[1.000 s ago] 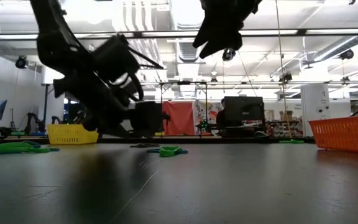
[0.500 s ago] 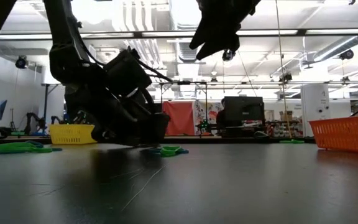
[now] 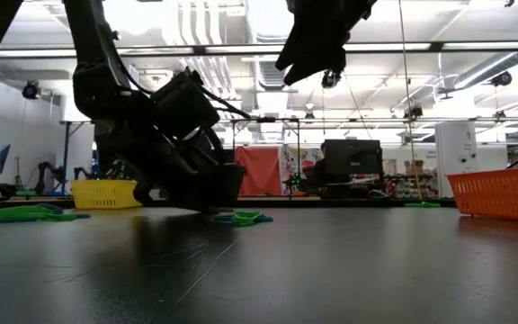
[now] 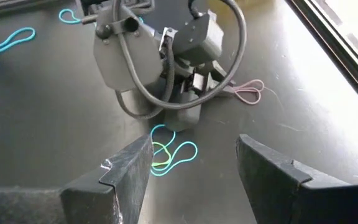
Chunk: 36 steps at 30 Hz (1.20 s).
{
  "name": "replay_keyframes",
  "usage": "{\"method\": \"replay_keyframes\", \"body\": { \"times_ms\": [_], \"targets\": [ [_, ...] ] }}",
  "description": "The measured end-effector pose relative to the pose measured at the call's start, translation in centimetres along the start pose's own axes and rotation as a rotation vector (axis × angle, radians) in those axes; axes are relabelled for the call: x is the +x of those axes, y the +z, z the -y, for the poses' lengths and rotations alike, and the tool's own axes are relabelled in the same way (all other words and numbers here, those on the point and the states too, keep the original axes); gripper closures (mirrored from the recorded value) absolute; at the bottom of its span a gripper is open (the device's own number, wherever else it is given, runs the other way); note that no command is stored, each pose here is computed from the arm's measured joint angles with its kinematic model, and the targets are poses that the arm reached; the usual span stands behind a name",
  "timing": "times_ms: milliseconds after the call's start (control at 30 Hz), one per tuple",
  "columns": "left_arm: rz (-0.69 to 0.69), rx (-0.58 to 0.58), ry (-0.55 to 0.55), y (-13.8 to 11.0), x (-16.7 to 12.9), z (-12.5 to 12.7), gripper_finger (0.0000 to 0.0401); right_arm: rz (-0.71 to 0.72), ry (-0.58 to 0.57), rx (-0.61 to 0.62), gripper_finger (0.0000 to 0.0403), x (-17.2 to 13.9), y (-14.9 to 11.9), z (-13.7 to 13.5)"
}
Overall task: Sort rubber bands into baskets
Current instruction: Put the purple rubber band into the yellow bin
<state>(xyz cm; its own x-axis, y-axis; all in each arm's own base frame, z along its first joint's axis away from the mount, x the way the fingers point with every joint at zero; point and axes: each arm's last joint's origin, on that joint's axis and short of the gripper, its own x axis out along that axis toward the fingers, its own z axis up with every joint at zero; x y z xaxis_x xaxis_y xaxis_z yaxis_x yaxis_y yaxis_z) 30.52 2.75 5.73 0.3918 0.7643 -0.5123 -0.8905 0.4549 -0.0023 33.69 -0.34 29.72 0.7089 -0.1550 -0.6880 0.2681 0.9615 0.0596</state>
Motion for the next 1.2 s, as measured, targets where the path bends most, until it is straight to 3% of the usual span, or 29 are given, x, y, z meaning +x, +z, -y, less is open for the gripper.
{"method": "replay_keyframes", "body": {
  "times_ms": [133, 433, 967, 1200],
  "targets": [
    [-0.002, 0.013, -0.019, 0.7, -0.4, 0.0, 0.0394, 0.0, 0.004, -0.011, 0.0181, 0.0, 0.0, -0.2],
    [0.0, 0.05, -0.047, 3.7, -2.8, -0.8, 0.0401, -0.003, 0.022, -0.031, 0.0181, -0.2, -0.3, -1.0],
    [0.023, -0.092, -0.189, 7.7, -8.3, -7.9, 0.0401, -0.058, 0.039, -0.087, 0.0181, -0.4, -1.1, -2.2],
    [-0.071, -0.082, -0.086, 11.1, -9.1, -11.5, 0.0401, -0.077, 0.036, -0.092, 0.0182, -0.4, -1.3, -2.1]
  ]
}}
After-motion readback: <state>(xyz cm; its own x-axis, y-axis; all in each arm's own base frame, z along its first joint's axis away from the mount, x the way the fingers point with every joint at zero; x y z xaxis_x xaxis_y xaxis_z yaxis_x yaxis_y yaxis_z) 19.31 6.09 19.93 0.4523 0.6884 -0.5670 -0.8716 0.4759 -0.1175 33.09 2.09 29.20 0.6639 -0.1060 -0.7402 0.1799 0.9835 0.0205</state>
